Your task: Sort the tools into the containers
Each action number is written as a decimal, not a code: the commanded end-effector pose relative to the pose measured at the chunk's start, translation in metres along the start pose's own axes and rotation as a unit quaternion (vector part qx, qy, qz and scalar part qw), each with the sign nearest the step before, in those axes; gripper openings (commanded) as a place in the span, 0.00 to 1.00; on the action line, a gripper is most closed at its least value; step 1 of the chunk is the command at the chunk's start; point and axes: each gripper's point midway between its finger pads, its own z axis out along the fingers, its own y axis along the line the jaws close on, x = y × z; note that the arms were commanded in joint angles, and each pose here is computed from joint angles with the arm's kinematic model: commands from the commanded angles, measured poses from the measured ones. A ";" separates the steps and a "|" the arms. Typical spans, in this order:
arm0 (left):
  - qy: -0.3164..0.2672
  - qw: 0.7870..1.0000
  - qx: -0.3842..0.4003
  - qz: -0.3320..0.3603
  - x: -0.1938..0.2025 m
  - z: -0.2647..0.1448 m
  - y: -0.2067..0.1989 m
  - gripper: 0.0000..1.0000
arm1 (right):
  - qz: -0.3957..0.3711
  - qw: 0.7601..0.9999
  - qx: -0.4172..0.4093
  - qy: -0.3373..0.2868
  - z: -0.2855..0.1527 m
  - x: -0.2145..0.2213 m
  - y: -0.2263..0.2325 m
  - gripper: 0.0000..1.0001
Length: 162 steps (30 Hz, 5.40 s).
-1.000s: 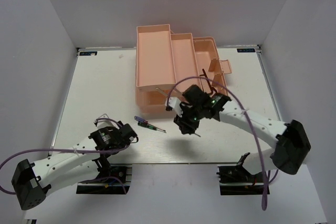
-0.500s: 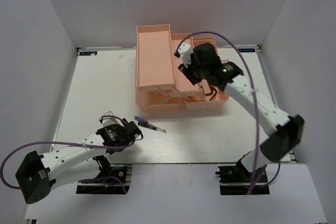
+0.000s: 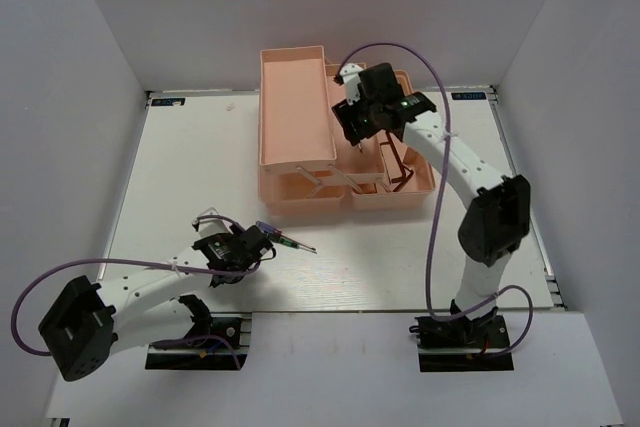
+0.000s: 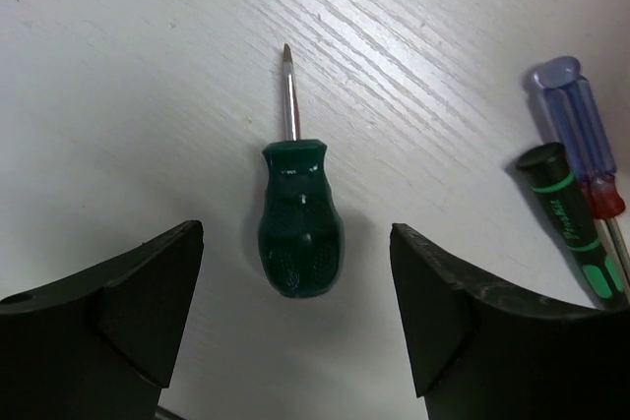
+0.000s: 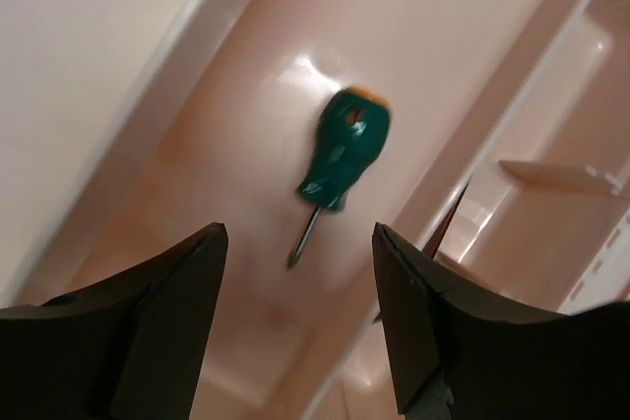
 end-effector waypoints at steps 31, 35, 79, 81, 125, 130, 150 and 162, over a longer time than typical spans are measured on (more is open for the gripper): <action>-0.057 0.714 0.621 0.318 -0.068 -0.243 -0.281 0.00 | 0.058 0.995 -0.059 -0.052 -0.115 0.131 0.016 0.45; -0.107 0.725 0.609 0.304 -0.107 -0.259 -0.358 0.00 | 0.080 0.994 -0.056 -0.050 -0.120 0.145 0.015 0.45; -0.102 0.916 0.339 0.187 -0.112 -0.160 -0.085 0.61 | -0.271 0.927 -0.258 -0.001 -0.045 0.176 0.218 0.29; -0.101 0.920 0.337 0.173 -0.108 -0.154 -0.074 0.62 | -0.288 0.928 -0.235 -0.006 -0.035 0.165 0.227 0.29; -0.176 0.916 0.360 -0.003 -0.140 -0.165 0.005 0.77 | -0.272 0.905 -0.311 0.105 0.056 0.176 0.315 0.36; -0.176 0.916 0.360 -0.003 -0.140 -0.165 0.005 0.77 | -0.276 0.908 -0.287 0.129 0.061 0.195 0.302 0.37; -0.050 0.947 0.309 0.068 -0.052 -0.094 -0.056 0.65 | -0.338 0.811 -0.464 0.112 -0.113 0.227 0.275 0.00; 0.013 0.948 0.293 0.125 -0.013 -0.071 -0.091 0.38 | -0.354 0.883 -0.296 -0.082 -0.196 0.079 0.187 0.00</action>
